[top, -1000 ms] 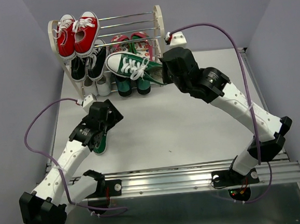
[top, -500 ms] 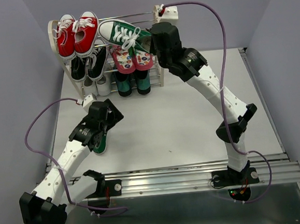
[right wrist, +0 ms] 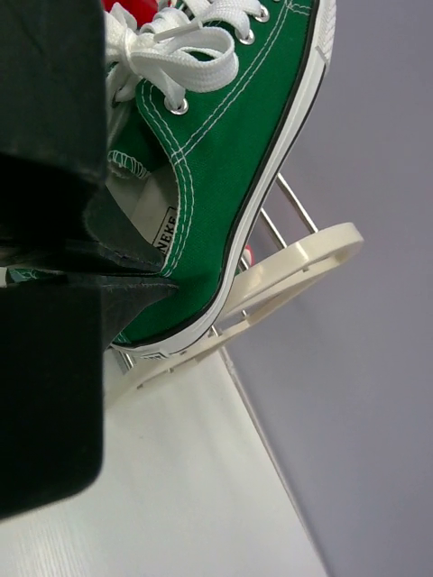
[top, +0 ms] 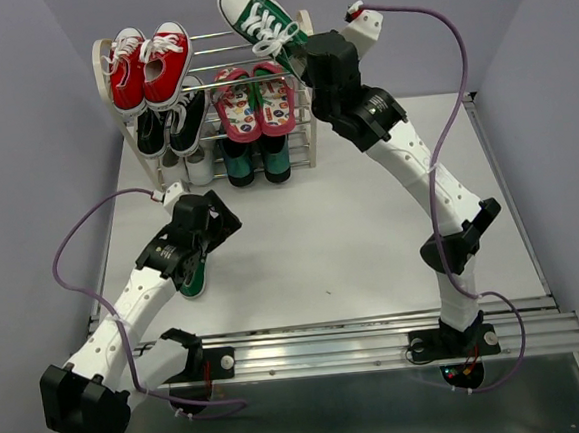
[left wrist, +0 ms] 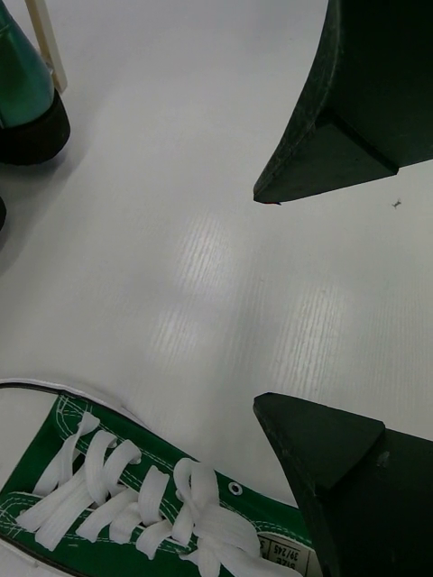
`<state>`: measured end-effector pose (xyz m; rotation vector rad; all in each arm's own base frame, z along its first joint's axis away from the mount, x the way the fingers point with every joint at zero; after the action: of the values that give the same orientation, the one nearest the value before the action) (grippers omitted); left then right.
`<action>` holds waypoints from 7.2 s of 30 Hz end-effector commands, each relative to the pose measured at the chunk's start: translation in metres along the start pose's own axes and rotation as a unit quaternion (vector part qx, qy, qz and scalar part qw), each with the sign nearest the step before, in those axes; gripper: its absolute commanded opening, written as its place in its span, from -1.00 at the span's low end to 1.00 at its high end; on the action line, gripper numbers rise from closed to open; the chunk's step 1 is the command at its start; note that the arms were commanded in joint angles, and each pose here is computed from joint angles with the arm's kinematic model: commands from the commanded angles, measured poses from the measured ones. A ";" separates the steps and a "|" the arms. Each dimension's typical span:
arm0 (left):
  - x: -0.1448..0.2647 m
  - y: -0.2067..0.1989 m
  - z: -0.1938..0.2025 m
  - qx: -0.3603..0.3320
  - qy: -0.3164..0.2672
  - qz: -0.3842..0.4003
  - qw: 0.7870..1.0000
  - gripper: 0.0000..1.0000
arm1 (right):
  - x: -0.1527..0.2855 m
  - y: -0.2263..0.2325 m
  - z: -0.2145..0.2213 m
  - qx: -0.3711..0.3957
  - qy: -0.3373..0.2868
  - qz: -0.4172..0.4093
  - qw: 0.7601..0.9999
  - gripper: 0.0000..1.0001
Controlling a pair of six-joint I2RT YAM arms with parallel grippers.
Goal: Place and organize the shoes onto the shoe shelf
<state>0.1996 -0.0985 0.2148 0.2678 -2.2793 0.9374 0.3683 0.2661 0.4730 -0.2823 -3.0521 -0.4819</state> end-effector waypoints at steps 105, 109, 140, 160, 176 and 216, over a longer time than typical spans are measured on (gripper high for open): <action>0.019 0.023 -0.012 0.038 -0.072 -0.049 0.995 0.98 | -0.072 0.050 0.068 0.249 -0.191 -0.147 0.938 -0.94; 0.020 0.025 -0.012 0.041 -0.076 -0.050 0.995 0.98 | -0.070 0.044 0.082 0.224 -0.240 -0.155 0.932 -0.99; 0.019 0.023 -0.014 0.049 -0.084 -0.038 0.995 0.98 | -0.080 0.063 0.028 0.165 -0.360 -0.136 0.908 -0.99; 0.016 0.031 -0.008 0.057 -0.072 -0.055 0.994 0.98 | -0.082 0.047 0.051 0.193 -0.294 -0.170 0.921 0.49; -0.003 0.052 -0.002 0.083 -0.073 -0.139 0.984 0.98 | -0.042 0.034 -0.005 0.185 -0.250 -0.195 0.930 1.00; -0.051 -0.072 0.049 -0.058 0.013 0.106 0.993 -1.00 | 0.060 -0.177 0.133 0.121 0.004 0.038 0.992 1.00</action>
<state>0.2085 -0.1503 0.1540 0.1154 -2.2419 0.7609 0.2833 0.1614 0.2950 -0.2671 -3.0397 -0.0215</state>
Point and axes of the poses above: each gripper's point midway between its finger pads, its own x axis back along the fingers, its own y axis along the line the jaws close on, z = x × y, the point moved 9 cm from there along x, back along the fingers, and after that the axes turned 10 degrees about x, right-handed, at the moved point
